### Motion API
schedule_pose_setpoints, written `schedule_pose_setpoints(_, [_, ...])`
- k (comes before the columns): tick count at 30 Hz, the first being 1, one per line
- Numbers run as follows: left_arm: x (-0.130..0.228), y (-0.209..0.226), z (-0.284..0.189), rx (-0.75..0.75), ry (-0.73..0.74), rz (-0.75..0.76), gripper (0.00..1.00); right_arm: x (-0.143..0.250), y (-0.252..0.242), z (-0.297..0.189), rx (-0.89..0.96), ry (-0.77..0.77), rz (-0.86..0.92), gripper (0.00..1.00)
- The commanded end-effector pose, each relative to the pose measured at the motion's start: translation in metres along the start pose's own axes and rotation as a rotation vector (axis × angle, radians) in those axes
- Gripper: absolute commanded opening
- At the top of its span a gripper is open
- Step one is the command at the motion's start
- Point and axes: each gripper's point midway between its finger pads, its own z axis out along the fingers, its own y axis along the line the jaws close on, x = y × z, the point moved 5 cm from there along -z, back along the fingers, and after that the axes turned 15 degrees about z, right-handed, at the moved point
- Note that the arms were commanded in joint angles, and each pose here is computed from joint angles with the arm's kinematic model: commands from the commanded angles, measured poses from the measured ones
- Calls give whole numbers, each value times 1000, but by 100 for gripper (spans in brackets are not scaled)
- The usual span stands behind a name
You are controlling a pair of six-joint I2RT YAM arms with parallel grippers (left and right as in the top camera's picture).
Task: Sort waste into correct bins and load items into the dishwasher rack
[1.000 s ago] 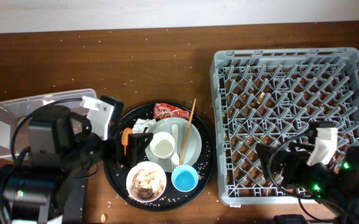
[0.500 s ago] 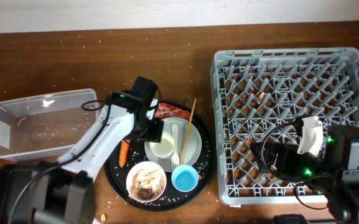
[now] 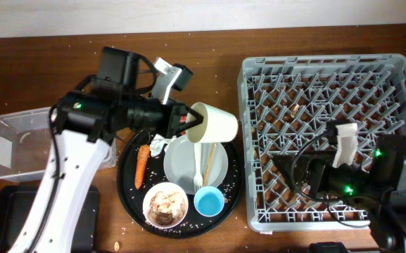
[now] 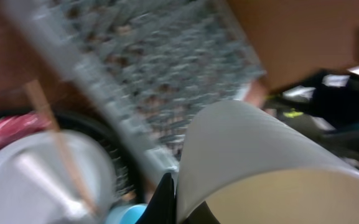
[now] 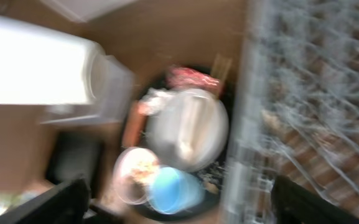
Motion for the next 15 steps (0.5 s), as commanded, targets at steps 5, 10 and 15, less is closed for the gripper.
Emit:
schedule_pose_setpoints(5, [-20, -77, -29, 555, -218, 197, 0, 4, 75, -23, -546, 103, -287, 90])
schedule_pose_setpoints(10, [-20, -100, -13, 609, -183, 277, 0, -6, 89, -26, -605, 76, -341, 90])
schedule_pose_setpoints(15, [-24, -109, -5, 609, -192, 359, 0, 9, 106, -4, -694, 222, -374, 73])
